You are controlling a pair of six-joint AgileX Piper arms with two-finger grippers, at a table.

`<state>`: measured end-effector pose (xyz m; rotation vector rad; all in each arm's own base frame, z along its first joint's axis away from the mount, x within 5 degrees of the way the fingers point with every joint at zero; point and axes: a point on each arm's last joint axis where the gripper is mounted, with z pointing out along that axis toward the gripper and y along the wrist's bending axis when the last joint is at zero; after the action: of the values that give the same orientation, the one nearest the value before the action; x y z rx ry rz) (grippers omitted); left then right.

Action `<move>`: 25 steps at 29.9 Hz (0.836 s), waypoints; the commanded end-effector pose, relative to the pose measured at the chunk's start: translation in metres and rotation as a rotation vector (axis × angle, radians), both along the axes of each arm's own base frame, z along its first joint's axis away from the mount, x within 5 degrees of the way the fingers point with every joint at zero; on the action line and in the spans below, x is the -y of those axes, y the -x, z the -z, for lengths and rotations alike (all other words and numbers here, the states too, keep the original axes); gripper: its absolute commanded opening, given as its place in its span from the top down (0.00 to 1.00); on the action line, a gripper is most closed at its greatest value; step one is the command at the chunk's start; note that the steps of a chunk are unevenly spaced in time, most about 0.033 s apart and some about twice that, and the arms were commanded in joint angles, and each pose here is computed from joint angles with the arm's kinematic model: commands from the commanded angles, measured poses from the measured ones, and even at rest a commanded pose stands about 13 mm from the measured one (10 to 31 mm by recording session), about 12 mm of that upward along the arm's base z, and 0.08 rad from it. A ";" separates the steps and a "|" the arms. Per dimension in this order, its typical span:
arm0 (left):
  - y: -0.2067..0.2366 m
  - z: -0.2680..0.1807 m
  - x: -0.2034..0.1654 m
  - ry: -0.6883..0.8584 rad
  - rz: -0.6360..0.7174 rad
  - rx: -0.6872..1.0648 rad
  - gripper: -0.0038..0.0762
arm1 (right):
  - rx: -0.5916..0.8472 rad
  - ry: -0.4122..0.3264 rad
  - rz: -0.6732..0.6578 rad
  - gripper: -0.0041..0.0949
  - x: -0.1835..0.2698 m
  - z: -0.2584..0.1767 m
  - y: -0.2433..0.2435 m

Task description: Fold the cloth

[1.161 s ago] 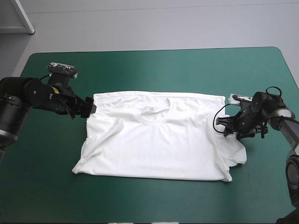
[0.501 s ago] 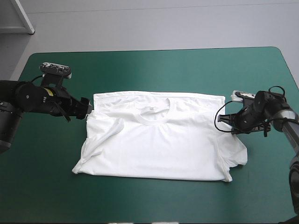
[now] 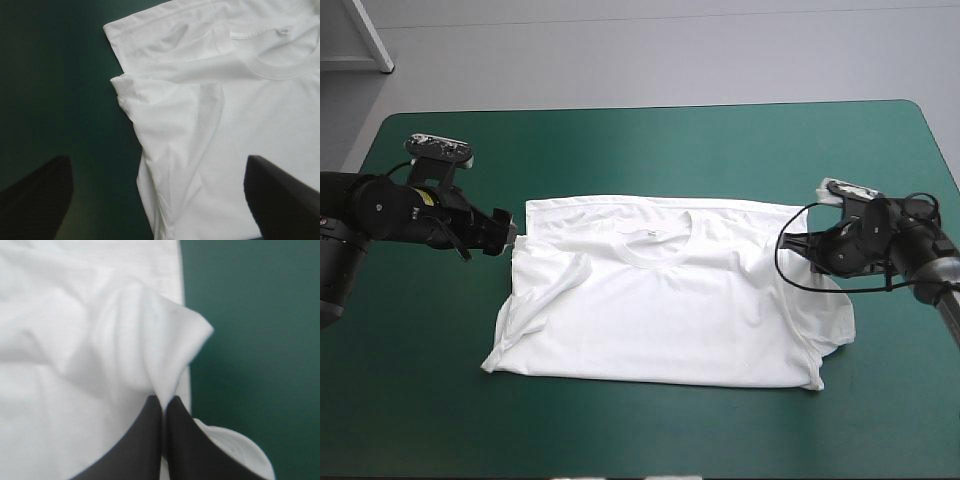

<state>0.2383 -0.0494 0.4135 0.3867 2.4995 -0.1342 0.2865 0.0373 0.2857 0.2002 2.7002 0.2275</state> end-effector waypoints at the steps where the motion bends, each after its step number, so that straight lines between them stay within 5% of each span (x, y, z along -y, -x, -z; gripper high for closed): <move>1: 0.007 -0.020 0.001 0.032 -0.002 0.102 0.11 | 0.131 -0.038 -0.119 0.98 -0.036 -0.021 0.005; 13: 0.007 -0.019 0.001 0.031 -0.002 0.096 0.11 | 0.038 -0.037 -0.326 0.93 -0.118 0.029 0.000; 16: 0.007 -0.019 0.001 0.031 -0.002 0.096 0.11 | 0.029 -0.028 -0.341 0.68 -0.122 0.035 -0.002; 21: 0.008 -0.019 0.000 0.029 -0.001 0.088 0.11 | 0.060 0.016 -0.368 0.11 -0.118 0.018 0.001; 25: 0.010 -0.017 0.000 0.024 0.000 0.057 0.11 | 0.089 0.090 -0.359 0.05 -0.104 -0.014 0.012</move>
<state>0.2372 -0.0493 0.4127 0.3899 2.5141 -0.1344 0.2822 0.1515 0.2567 -0.3132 2.7421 0.2457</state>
